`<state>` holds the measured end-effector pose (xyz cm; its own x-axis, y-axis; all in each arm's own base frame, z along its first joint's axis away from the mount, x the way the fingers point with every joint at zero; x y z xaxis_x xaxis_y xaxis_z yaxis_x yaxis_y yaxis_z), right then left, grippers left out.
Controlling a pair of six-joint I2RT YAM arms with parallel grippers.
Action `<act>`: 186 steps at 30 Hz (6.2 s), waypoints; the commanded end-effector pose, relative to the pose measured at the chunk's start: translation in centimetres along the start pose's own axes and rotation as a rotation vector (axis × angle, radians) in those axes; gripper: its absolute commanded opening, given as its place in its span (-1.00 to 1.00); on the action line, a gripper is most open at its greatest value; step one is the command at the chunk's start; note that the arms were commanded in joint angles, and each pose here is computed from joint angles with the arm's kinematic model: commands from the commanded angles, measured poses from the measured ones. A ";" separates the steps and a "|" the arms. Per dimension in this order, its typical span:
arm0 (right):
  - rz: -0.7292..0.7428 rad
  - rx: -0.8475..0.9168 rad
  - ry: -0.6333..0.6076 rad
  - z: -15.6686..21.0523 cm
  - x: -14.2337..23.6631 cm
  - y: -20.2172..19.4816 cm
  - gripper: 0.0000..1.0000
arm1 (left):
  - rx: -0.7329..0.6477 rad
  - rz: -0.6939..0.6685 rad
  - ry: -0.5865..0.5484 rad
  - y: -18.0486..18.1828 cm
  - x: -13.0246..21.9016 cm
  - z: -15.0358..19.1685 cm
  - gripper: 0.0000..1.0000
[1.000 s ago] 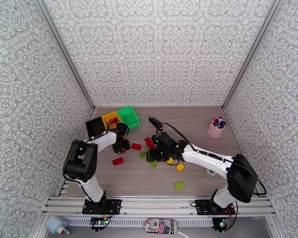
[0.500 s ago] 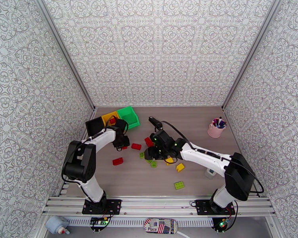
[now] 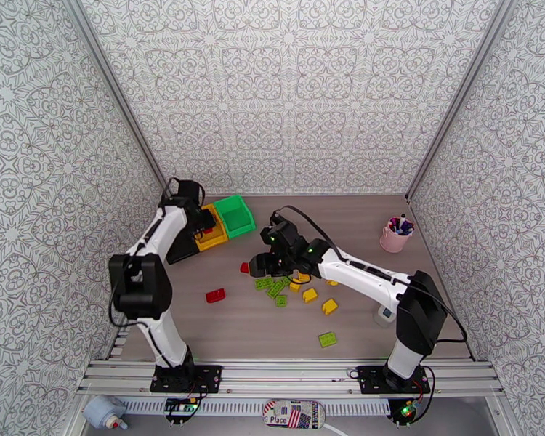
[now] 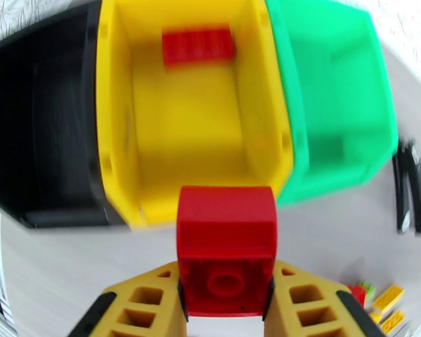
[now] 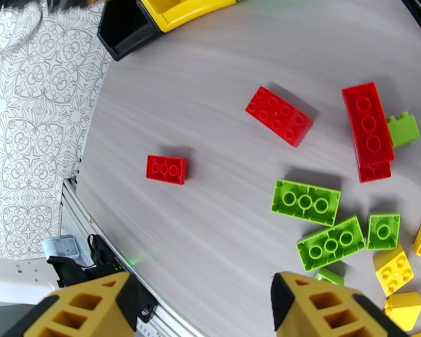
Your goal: Sort the legos into containers by color
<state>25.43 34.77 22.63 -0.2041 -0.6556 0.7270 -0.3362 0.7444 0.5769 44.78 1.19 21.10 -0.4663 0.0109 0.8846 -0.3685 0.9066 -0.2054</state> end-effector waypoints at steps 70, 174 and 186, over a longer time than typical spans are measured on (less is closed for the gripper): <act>0.073 -0.019 0.050 4.9 0.1 -3.9 0.58 | -0.035 -0.191 0.293 4.0 -1.7 25.4 0.57; 0.250 -0.086 0.015 4.4 4.3 -9.9 0.56 | -0.567 0.011 0.324 -8.2 -5.5 19.5 0.95; 0.247 -0.087 0.016 4.1 4.3 -9.8 0.56 | -0.574 -0.003 0.327 -8.9 -6.7 18.9 0.76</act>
<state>23.86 24.07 17.63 -0.2444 -0.4239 0.8721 -0.2013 0.9020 0.3820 35.35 -14.61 9.14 -0.1540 0.0591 0.9863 0.1371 0.9898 -0.0379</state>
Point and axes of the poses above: each hand's point on the last joint's axis, 136 mm out from that joint toward the fingers, its own x axis back along the fingers, its own y axis along the line the jaws close on, z = x × y, the point moved 7 cm from there along x, back along the fingers, and after that the axes turned 1 degree about -x, right-handed, at the moved point
